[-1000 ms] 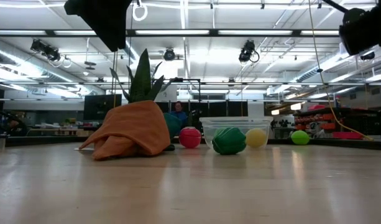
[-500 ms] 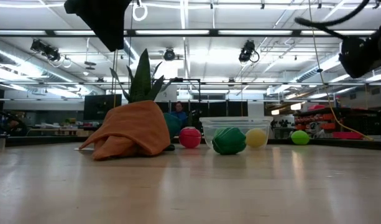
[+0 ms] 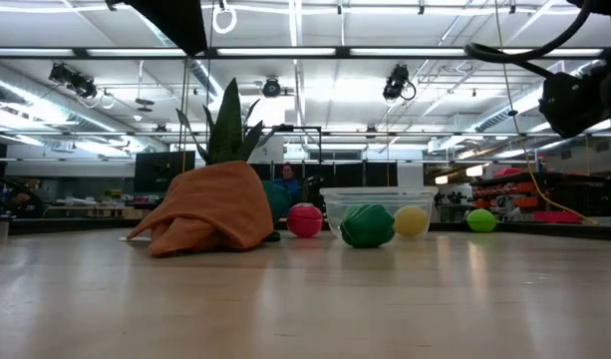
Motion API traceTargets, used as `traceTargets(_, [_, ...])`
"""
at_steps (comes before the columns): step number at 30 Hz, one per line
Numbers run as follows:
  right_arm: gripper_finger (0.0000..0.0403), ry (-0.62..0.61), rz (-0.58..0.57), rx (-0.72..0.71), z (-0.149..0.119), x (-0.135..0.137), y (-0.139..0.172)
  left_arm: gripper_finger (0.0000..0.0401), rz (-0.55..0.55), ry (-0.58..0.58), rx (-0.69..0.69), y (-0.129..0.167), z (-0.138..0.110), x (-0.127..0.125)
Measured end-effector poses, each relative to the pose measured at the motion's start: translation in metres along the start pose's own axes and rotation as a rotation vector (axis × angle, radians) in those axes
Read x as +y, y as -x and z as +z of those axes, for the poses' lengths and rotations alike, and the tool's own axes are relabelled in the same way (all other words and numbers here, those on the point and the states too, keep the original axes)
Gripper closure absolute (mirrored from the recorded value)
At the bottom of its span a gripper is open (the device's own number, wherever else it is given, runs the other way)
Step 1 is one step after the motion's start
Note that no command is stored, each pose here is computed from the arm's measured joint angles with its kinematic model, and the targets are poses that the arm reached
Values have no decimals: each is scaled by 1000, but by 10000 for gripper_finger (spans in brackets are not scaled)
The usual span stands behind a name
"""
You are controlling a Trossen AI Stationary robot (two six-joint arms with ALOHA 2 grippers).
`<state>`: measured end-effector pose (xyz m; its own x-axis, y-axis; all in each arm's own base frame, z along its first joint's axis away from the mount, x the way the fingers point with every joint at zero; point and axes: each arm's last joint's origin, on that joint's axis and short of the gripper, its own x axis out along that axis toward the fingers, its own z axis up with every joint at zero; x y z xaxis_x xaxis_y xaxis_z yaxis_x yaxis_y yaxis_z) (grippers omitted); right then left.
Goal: Pick and placing Produce into tupperware
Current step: Put the purple eggplant into the transparent bin
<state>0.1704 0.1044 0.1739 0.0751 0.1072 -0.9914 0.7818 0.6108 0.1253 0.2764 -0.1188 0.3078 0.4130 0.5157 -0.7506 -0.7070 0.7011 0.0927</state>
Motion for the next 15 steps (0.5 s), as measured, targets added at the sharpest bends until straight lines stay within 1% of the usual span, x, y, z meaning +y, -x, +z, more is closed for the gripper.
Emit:
traceTargets(7, [199,0,3,-7,0,0,0,336,-22,-16,-50,10,-9,-5])
traceTargets(15, [197,-16,3,-9,0,0,0,382,-49,11,-116,24,-23,-10])
